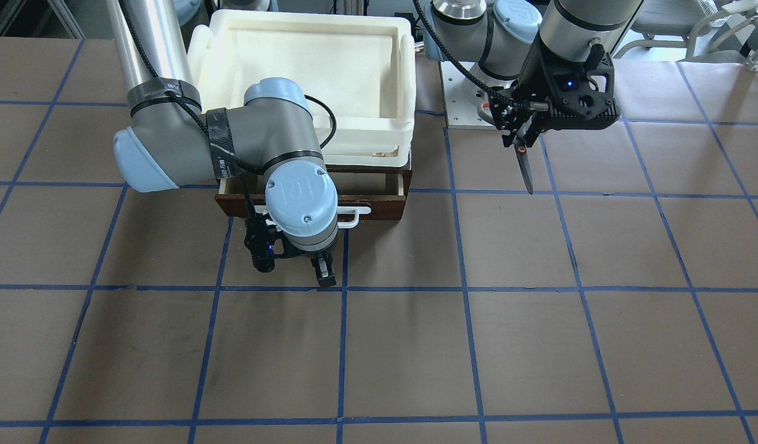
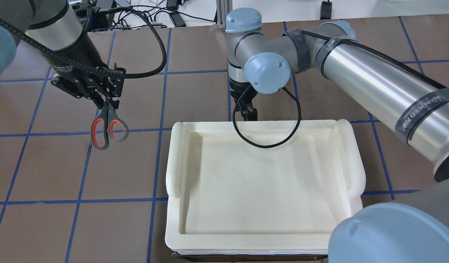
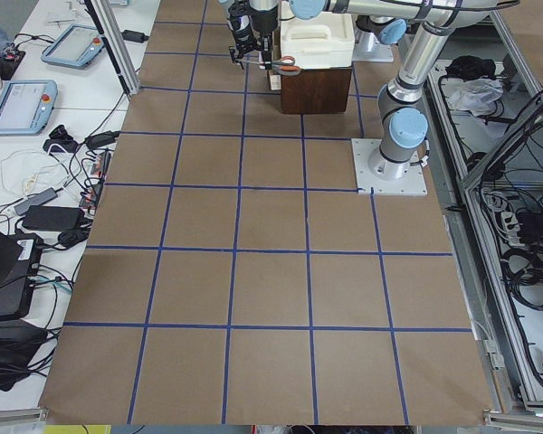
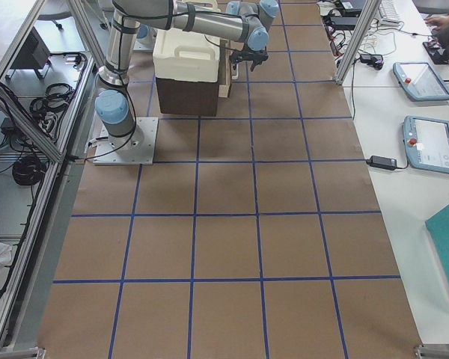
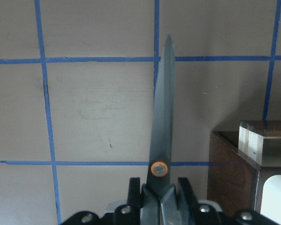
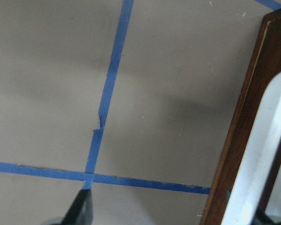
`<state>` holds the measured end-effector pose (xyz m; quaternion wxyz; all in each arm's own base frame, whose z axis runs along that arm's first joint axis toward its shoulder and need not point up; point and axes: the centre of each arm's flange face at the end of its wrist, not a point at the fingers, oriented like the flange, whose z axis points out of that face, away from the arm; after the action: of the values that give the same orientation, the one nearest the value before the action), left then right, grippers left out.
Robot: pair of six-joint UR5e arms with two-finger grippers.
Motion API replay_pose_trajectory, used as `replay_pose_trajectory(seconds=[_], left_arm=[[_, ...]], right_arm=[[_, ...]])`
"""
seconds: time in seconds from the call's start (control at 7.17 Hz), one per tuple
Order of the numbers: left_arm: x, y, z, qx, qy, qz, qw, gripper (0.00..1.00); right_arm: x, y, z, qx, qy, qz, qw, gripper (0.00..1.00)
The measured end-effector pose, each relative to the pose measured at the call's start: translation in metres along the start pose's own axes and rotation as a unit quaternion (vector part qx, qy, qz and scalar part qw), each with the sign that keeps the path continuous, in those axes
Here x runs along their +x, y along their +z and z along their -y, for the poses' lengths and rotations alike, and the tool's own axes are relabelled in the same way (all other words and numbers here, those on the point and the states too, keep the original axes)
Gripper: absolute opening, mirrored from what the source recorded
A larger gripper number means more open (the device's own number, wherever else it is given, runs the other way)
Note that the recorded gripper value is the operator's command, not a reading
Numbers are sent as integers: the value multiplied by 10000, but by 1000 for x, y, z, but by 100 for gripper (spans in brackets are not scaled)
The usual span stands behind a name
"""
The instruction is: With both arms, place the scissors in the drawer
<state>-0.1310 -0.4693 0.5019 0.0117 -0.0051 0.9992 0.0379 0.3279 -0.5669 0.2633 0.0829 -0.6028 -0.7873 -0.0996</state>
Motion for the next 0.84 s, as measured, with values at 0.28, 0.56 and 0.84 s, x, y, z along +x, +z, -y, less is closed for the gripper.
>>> replay_pose_trajectory(seconds=[0.28,0.56,0.84], left_arm=[[0,1,0,-18,-6,10,10000,3],[0,3,-1,-37,-1,22,10000,3],[0,4,-1,-40,1,25,10000,3]], right_arm=[[-10,-2,0,14,-20,55,10000,100],[-15,-8,1,32,-25,120,9999,100],[-17,-15,3,100,-48,191,9998,100]])
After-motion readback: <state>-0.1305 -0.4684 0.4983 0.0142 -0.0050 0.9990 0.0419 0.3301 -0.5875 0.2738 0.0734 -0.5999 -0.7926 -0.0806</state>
